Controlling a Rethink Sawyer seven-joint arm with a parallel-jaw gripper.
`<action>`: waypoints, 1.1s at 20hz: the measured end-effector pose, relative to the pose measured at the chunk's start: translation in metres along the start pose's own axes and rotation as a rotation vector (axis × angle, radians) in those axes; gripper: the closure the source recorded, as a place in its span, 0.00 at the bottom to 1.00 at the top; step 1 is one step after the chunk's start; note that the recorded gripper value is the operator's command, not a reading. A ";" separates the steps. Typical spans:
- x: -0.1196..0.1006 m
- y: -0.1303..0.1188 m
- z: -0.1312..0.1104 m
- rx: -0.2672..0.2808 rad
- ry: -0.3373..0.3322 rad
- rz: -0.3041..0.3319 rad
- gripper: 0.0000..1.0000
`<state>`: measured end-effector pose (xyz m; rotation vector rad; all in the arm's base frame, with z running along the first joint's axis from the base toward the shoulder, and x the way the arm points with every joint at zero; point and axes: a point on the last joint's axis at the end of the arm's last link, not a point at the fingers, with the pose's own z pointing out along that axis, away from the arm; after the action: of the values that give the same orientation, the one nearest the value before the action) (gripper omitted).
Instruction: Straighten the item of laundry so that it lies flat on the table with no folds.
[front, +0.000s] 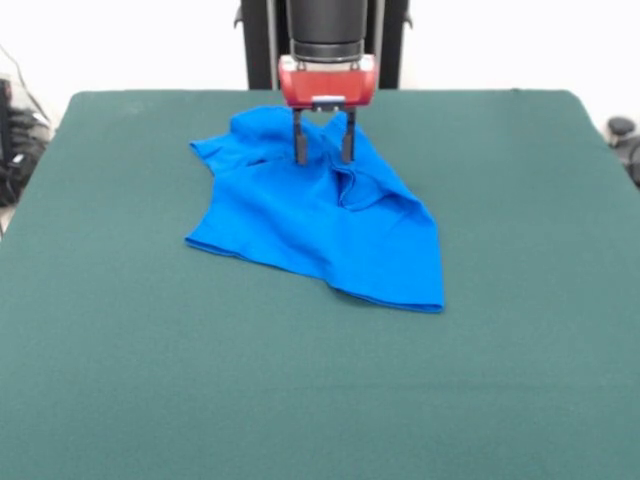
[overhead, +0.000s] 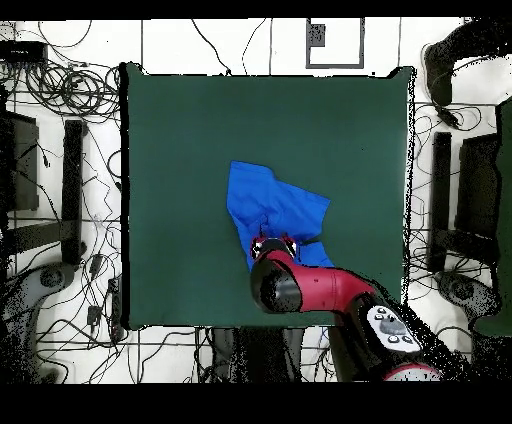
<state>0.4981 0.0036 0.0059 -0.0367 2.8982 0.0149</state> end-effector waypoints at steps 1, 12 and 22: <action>0.001 0.001 0.002 -0.002 0.002 -0.002 0.00; 0.010 0.012 0.010 -0.015 0.026 -0.011 0.00; 0.015 0.040 0.007 -0.030 0.045 -0.024 0.00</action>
<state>0.4836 0.0435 -0.0039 -0.0783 2.9418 0.0538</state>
